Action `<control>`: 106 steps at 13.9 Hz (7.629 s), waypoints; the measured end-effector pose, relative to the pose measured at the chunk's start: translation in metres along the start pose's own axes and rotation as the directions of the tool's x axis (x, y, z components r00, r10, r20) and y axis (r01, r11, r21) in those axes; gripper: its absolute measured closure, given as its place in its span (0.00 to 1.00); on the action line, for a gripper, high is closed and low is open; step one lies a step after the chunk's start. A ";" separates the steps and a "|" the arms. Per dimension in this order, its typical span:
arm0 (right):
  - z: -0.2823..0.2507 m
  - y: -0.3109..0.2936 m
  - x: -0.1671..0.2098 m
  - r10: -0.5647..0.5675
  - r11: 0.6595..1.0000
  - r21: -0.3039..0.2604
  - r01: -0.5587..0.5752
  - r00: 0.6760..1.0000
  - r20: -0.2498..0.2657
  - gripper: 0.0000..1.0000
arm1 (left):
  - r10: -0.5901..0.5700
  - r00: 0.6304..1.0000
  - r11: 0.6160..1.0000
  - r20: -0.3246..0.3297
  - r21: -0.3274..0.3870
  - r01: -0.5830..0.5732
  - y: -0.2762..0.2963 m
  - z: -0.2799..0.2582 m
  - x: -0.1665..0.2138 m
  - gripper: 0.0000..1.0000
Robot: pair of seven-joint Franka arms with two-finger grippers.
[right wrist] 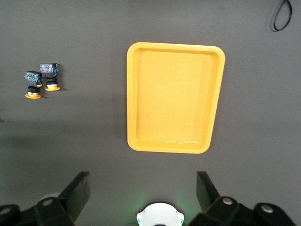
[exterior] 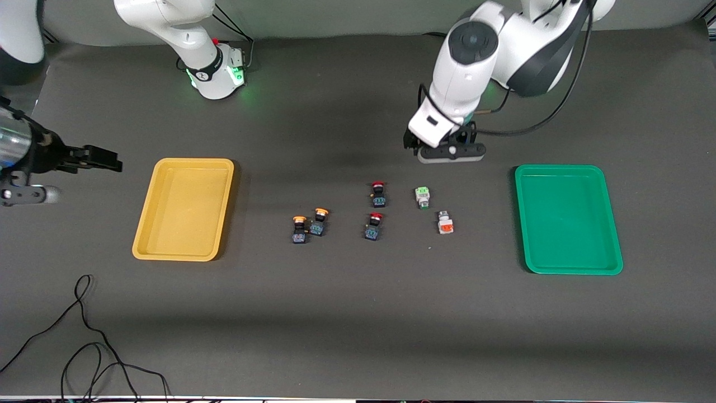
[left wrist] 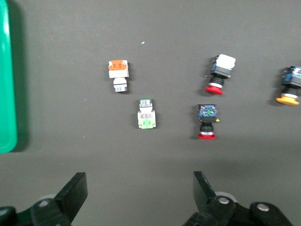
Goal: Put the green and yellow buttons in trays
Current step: 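Grasp the green button and the blue button with the left and right grippers, then lower the green-top button into the green tray and open the left gripper, then place the blue button in the yellow tray while the left gripper grasps another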
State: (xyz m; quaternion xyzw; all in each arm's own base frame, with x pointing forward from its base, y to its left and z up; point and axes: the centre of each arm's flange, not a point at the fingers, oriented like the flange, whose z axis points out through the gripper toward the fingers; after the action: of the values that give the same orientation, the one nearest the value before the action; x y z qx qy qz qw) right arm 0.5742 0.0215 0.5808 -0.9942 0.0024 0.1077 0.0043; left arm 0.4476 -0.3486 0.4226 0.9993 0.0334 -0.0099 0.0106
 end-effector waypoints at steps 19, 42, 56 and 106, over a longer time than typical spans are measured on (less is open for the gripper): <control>0.228 -0.228 0.116 -0.019 1.000 0.022 0.020 0.999 -0.050 0.00 | -0.055 0.997 0.998 0.047 0.036 0.054 0.001 0.241 0.022 0.32; 0.397 -0.294 0.111 -0.005 1.000 -0.020 0.002 0.989 -0.145 0.01 | -0.044 0.992 0.999 0.121 0.023 0.042 -0.332 0.144 0.144 0.59; 0.401 -0.270 0.110 0.024 0.999 -0.044 -0.030 0.991 -0.132 0.00 | 0.019 0.984 0.999 0.176 0.036 -0.026 -0.348 0.090 0.185 0.00; 0.248 -0.030 0.047 0.036 0.989 0.143 -0.022 0.995 -0.098 0.00 | 0.055 0.991 0.998 0.125 0.002 -0.055 -0.417 0.062 0.174 0.59</control>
State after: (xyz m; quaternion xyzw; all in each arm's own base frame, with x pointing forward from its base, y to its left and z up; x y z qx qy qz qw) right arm 0.5671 0.0531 0.3288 -0.9953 0.0246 0.0574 0.0735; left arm 0.5924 0.0775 0.3490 0.9973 0.0052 -0.0721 0.0102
